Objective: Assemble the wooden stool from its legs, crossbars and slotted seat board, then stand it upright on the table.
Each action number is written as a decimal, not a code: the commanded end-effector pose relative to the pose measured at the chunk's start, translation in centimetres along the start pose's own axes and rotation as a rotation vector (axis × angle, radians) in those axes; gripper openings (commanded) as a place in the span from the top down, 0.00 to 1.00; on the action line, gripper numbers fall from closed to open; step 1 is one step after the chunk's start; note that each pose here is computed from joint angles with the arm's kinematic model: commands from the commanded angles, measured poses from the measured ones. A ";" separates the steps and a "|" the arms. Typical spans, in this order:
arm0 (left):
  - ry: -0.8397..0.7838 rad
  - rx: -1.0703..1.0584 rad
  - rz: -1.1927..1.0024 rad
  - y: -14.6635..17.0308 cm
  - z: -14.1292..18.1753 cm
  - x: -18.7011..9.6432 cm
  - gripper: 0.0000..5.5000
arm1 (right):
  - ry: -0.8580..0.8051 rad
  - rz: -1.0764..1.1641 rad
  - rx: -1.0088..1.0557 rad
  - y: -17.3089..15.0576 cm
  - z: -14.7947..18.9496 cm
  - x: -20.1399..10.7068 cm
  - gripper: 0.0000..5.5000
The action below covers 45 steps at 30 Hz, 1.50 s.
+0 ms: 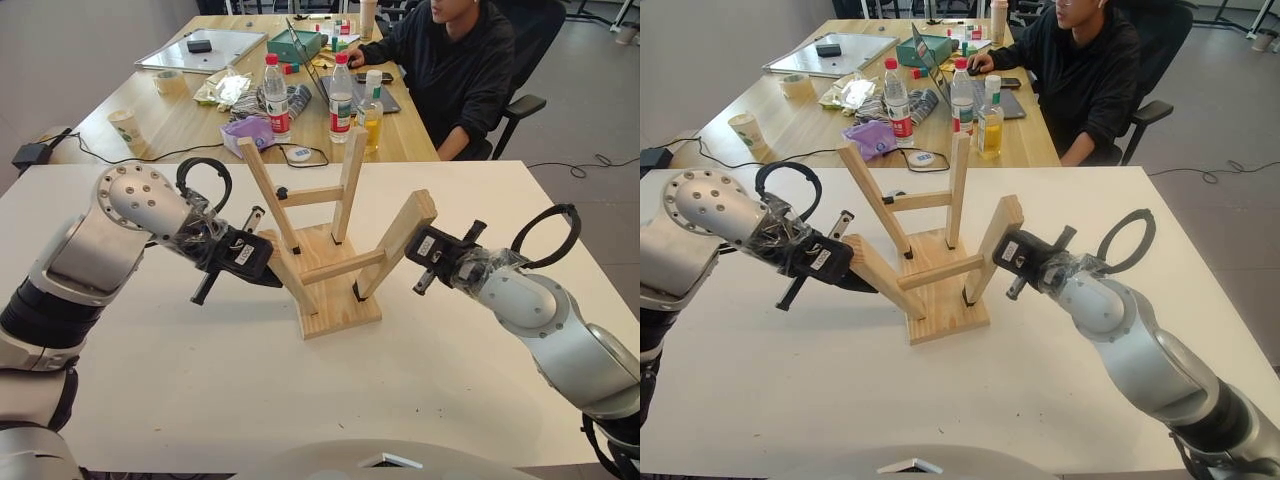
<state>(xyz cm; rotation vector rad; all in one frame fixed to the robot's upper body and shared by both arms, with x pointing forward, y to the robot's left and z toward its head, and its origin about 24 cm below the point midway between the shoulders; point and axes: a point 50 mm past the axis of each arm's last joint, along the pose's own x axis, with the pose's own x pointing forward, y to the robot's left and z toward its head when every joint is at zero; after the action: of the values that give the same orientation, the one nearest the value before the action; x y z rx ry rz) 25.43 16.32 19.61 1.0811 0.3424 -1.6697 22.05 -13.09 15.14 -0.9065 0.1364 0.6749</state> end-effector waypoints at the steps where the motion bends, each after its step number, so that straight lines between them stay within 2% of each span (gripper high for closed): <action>1: -0.084 0.031 -0.053 0.0 0.7 3.6 1.00 | -0.373 0.296 -0.031 4.1 5.0 -0.3 0.81; 6: -0.067 -0.003 -0.006 0.3 -0.1 2.8 1.00 | -0.318 0.259 -0.023 3.5 3.8 -0.2 0.81; 12: -0.118 -0.108 0.121 1.1 -0.6 -2.0 1.00 | -0.122 0.119 0.001 0.5 -1.0 -0.9 0.81; 16: -0.157 -0.158 0.140 0.5 -0.4 -3.9 1.00 | -0.060 0.101 0.024 0.0 -3.4 -1.3 0.81; 21: -0.121 -0.347 0.137 -1.5 -3.1 -5.1 1.00 | 0.025 0.113 0.117 0.8 -6.1 -2.0 0.81; 23: -0.072 -0.425 0.188 -1.7 -4.8 -5.4 1.00 | 0.039 0.110 0.214 1.5 -6.9 -2.2 0.81; 26: -0.001 -0.563 0.254 -2.3 -8.2 -5.1 1.00 | -0.063 0.109 0.649 3.9 -6.4 -1.6 0.71; 28: 0.016 -0.618 0.259 -2.9 -9.5 -4.6 1.00 | -0.104 0.128 0.762 4.9 -5.8 -1.1 0.64; 34: 0.014 -0.671 0.270 -3.0 -11.2 -4.0 1.00 | -0.098 0.134 0.849 6.9 -5.1 0.5 0.46; 41: -0.005 -0.641 0.253 -2.0 -11.0 -3.7 1.00 | -0.098 0.077 0.888 7.5 -5.0 2.6 0.46; 45: -0.017 -0.637 0.254 -1.8 -11.0 -3.7 1.00 | -0.108 0.052 0.897 7.2 -5.0 2.9 0.46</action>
<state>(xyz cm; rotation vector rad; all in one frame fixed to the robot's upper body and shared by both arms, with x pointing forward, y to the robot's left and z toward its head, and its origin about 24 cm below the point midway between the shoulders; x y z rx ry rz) 28.95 26.89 15.56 0.5812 0.6527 -1.2181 20.47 -12.65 5.64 -0.0132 0.3609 0.6238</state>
